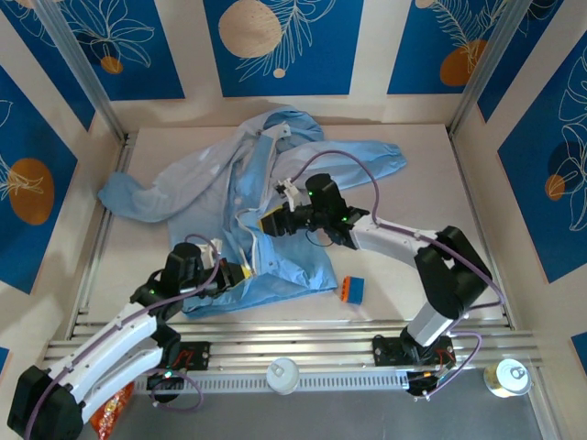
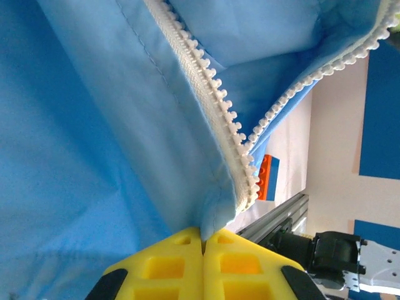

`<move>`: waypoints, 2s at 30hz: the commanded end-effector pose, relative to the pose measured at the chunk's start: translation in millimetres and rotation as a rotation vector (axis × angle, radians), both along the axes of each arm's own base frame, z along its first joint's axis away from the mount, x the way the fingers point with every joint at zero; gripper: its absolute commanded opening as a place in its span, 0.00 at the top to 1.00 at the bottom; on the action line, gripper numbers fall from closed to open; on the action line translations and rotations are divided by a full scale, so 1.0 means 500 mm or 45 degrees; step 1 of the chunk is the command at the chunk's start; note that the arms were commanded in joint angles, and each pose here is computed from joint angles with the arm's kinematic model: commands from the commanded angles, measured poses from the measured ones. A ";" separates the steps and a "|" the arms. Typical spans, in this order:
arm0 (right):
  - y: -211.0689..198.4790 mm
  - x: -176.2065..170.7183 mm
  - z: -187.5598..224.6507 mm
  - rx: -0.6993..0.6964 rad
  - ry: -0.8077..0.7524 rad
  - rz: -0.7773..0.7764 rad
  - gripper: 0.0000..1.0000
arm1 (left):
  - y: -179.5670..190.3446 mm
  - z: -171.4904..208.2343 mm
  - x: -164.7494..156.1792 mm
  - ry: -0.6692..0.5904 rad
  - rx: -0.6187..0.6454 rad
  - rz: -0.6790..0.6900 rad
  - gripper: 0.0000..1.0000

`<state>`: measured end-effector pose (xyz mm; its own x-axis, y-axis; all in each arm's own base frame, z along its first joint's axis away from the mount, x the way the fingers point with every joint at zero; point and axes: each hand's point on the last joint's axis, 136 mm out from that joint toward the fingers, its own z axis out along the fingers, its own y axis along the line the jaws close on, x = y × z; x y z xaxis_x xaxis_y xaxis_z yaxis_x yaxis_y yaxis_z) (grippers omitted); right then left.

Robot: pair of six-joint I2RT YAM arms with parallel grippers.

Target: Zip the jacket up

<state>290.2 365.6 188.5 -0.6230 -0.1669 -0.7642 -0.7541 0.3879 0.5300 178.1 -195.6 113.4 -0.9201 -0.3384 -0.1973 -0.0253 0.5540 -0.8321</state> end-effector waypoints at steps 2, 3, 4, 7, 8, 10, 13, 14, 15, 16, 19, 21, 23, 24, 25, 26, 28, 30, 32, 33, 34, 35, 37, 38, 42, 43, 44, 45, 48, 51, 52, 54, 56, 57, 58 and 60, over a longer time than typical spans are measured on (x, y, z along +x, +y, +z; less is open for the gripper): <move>-0.034 -0.027 0.011 -0.089 -0.116 0.053 0.51 | -0.010 0.019 -0.019 0.008 0.011 -0.086 1.00; -0.039 -0.037 0.015 -0.100 -0.149 0.073 0.51 | -0.012 0.020 -0.020 0.012 0.010 -0.092 1.00; -0.043 -0.050 0.017 -0.118 -0.181 0.098 0.51 | -0.012 0.022 -0.021 0.014 0.011 -0.097 1.00; -0.052 -0.093 0.013 -0.187 -0.286 0.170 0.54 | -0.013 0.024 -0.024 0.027 0.020 -0.112 1.00; -0.055 -0.110 0.005 -0.225 -0.322 0.194 0.57 | -0.014 0.026 -0.025 0.032 0.022 -0.119 1.00; -0.062 -0.141 -0.013 -0.286 -0.385 0.230 0.64 | -0.017 0.029 -0.025 0.038 0.024 -0.130 1.00; -0.069 -0.186 -0.037 -0.349 -0.448 0.280 0.68 | -0.023 0.041 -0.025 0.054 0.029 -0.154 1.00; -0.069 -0.201 -0.043 -0.365 -0.471 0.299 0.68 | -0.023 0.044 -0.026 0.063 0.038 -0.162 1.00; -0.067 -0.215 -0.047 -0.377 -0.496 0.313 0.68 | -0.023 0.049 -0.028 0.071 0.048 -0.174 1.00; -0.065 -0.225 -0.052 -0.388 -0.514 0.327 0.66 | -0.023 0.054 -0.029 0.076 0.056 -0.181 1.00; -0.051 -0.248 -0.066 -0.428 -0.586 0.348 0.59 | -0.021 0.068 -0.030 0.084 0.081 -0.193 1.00; -0.038 -0.257 -0.074 -0.438 -0.622 0.366 0.56 | -0.023 0.076 -0.030 0.084 0.073 -0.196 1.00; -0.025 -0.263 -0.081 -0.444 -0.650 0.389 0.54 | -0.025 0.081 -0.030 0.087 0.057 -0.192 1.00; -0.019 -0.264 -0.083 -0.445 -0.661 0.397 0.54 | -0.025 0.082 -0.030 0.088 0.052 -0.188 1.00; -0.013 -0.265 -0.085 -0.448 -0.673 0.403 0.53 | -0.025 0.083 -0.030 0.090 0.049 -0.184 1.00; -0.007 -0.263 -0.088 -0.450 -0.684 0.405 0.53 | -0.025 0.084 -0.030 0.090 0.046 -0.182 1.00; 0.003 -0.260 -0.089 -0.445 -0.709 0.412 0.53 | -0.025 0.087 -0.031 0.088 0.042 -0.179 1.00; 0.013 -0.259 -0.090 -0.442 -0.734 0.432 0.53 | -0.024 0.089 -0.031 0.087 0.036 -0.174 1.00; 0.022 -0.257 -0.095 -0.453 -0.754 0.448 0.53 | -0.025 0.090 -0.032 0.091 0.033 -0.173 1.00; 0.027 -0.256 -0.095 -0.453 -0.766 0.456 0.53 | -0.024 0.090 -0.031 0.092 0.032 -0.171 1.00; 0.030 -0.256 -0.097 -0.452 -0.776 0.463 0.53 | -0.024 0.090 -0.031 0.094 0.032 -0.170 1.00; 0.034 -0.256 -0.097 -0.449 -0.789 0.469 0.53 | -0.024 0.090 -0.031 0.094 0.033 -0.167 1.00; 0.042 -0.257 -0.098 -0.444 -0.798 0.484 0.53 | -0.024 0.090 -0.030 0.093 0.031 -0.163 1.00; 0.046 -0.257 -0.098 -0.444 -0.804 0.489 0.53 | -0.024 0.090 -0.030 0.093 0.030 -0.161 1.00; 0.056 -0.253 -0.099 -0.447 -0.824 0.484 0.53 | -0.024 0.092 -0.029 0.091 0.028 -0.160 1.00; 0.058 -0.252 -0.097 -0.444 -0.829 0.479 0.53 | -0.024 0.090 -0.029 0.095 0.029 -0.161 1.00; 0.059 -0.249 -0.096 -0.444 -0.834 0.472 0.53 | -0.024 0.090 -0.030 0.095 0.028 -0.161 1.00; 0.061 -0.249 -0.093 -0.443 -0.838 0.466 0.53 | -0.024 0.090 -0.029 0.094 0.028 -0.158 1.00; 0.064 -0.244 -0.088 -0.447 -0.855 0.448 0.54 | -0.024 0.087 -0.031 0.096 0.028 -0.160 1.00; 0.066 -0.241 -0.085 -0.451 -0.865 0.442 0.56 | -0.024 0.088 -0.030 0.092 0.025 -0.159 1.00; 0.067 -0.240 -0.086 -0.454 -0.866 0.442 0.57 | -0.024 0.088 -0.029 0.093 0.025 -0.158 1.00; 0.069 -0.240 -0.089 -0.461 -0.868 0.446 0.57 | -0.025 0.088 -0.030 0.094 0.024 -0.162 1.00; 0.070 -0.240 -0.090 -0.465 -0.870 0.444 0.59 | -0.025 0.088 -0.030 0.092 0.022 -0.162 1.00; 0.071 -0.240 -0.090 -0.468 -0.870 0.444 0.61 | -0.025 0.088 -0.030 0.091 0.022 -0.163 1.00; 0.070 -0.240 -0.093 -0.474 -0.870 0.447 0.63 | -0.025 0.088 -0.031 0.093 0.023 -0.164 1.00; 0.070 -0.241 -0.094 -0.486 -0.878 0.451 0.67 | -0.024 0.087 -0.033 0.093 0.027 -0.167 1.00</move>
<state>167.1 391.3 129.6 0.0599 -0.6018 -0.7964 -0.9763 0.1309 -0.1723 168.9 -202.7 146.8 -0.9607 -0.2396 -0.1398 -0.0333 0.6000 -0.7993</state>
